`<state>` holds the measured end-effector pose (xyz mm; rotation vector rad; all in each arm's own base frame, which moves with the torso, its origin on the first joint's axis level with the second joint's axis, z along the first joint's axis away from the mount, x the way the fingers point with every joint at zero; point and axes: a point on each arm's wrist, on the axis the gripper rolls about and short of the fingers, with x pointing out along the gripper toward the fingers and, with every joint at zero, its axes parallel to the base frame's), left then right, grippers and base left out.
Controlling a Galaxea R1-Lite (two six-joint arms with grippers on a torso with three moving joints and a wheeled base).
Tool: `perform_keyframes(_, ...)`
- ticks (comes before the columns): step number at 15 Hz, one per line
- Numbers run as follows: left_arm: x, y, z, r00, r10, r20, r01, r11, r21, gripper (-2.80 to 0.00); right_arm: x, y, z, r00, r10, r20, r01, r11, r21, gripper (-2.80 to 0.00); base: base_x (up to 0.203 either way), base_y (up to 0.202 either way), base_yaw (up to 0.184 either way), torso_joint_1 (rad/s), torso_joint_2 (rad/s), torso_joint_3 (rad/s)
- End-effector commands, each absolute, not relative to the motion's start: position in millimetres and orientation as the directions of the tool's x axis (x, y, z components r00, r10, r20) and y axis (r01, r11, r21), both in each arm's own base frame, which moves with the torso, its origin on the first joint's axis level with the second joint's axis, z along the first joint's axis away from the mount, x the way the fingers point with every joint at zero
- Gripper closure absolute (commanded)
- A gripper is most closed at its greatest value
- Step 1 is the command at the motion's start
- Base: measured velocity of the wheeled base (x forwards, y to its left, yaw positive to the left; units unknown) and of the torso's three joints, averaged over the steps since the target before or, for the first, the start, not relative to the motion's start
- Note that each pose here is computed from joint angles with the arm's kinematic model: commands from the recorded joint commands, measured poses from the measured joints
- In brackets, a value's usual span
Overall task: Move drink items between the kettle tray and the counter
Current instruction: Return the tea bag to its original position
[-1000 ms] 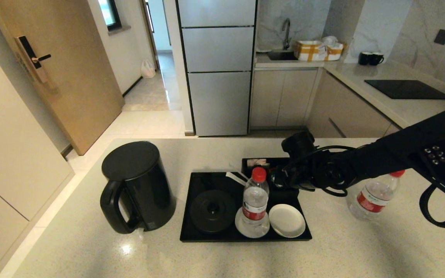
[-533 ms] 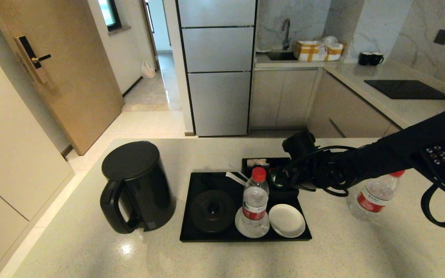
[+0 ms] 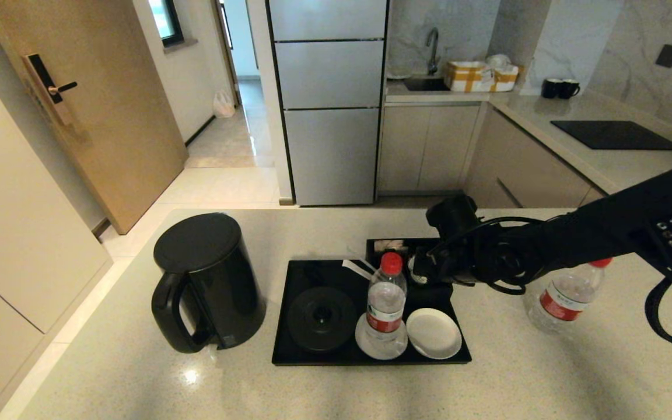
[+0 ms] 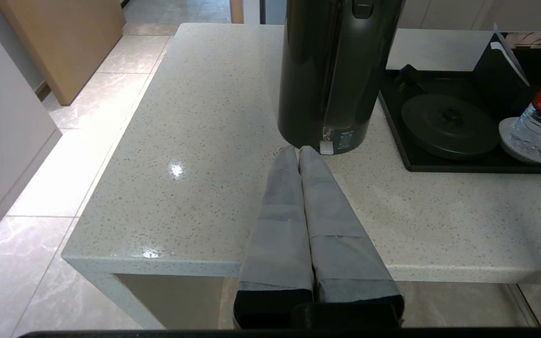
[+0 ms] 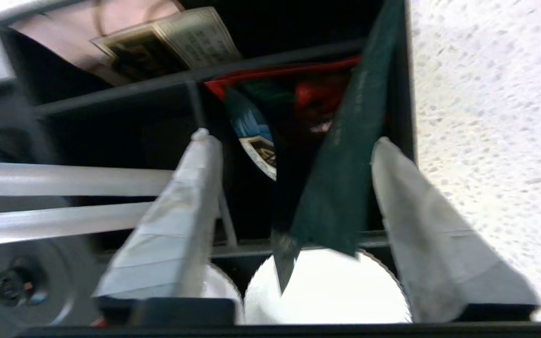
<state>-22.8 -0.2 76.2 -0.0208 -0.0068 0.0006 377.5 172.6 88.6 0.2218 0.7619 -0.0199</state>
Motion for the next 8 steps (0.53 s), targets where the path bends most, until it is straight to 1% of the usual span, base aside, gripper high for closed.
perform_keyframes(1,-23,0,76,1.000,0.002,0.005,-0.001,1.000,-0.021,0.00,373,170,103,0.745,0.069,-0.664,0.095,0.974,0.208,-2.80,0.000,0.000,0.000,0.000,0.00,0.000)
perform_keyframes(5,-23,0,76,1.000,0.002,0.006,-0.001,1.000,-0.021,0.00,352,160,145,0.789,0.090,-0.608,0.074,0.968,0.239,-2.80,0.000,0.000,0.000,0.000,0.00,0.000)
perform_keyframes(8,-23,0,76,1.000,0.002,0.005,-0.001,1.000,-0.021,0.00,324,147,180,0.813,0.099,-0.574,0.065,0.964,0.259,-2.80,0.000,0.000,0.000,0.000,0.00,0.000)
